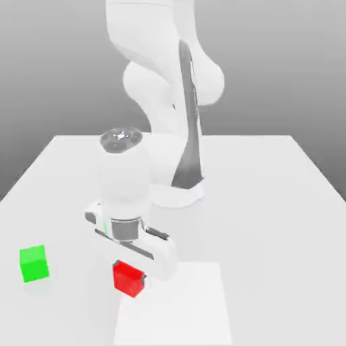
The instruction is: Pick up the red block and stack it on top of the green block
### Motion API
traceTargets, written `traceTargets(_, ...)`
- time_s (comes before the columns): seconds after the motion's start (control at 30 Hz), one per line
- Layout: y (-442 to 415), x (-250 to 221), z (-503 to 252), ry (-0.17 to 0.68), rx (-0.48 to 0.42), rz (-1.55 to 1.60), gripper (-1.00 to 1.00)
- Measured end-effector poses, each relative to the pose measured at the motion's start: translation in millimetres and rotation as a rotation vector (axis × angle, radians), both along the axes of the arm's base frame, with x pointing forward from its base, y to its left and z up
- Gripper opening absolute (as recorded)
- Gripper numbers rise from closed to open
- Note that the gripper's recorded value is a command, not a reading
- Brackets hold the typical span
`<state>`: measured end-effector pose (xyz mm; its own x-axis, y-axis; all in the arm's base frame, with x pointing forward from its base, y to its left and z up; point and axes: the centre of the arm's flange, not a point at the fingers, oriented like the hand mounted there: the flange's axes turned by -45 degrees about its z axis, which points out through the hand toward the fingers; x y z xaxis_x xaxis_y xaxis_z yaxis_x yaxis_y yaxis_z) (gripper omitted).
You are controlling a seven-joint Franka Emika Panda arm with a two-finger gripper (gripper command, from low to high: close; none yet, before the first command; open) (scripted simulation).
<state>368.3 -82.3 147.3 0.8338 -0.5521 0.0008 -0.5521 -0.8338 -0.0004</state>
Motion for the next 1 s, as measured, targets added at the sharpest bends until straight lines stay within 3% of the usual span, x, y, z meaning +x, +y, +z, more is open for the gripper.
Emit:
traceTargets(0.33, -5.5, 0.3, 57.7, 0.0, 0.0, -0.028, -1.0)
traceTargets(0.53, -64.3, 3.6, 77.6, -0.001, 0.001, -0.365, -1.0)
traceTargets(0.7, -150.6, -24.1, 90.0, -0.002, 0.001, -0.748, -1.0)
traceTargets(0.87, -212.8, -52.0, 47.6, -0.001, 0.002, -1.016, -1.0)
traceTargets(0.9, -213.5, -52.7, 38.8, -0.001, 0.001, -1.021, 1.0)
traceTargets(1.0, -213.5, -52.7, 38.8, -0.001, 0.001, -1.021, 1.0)
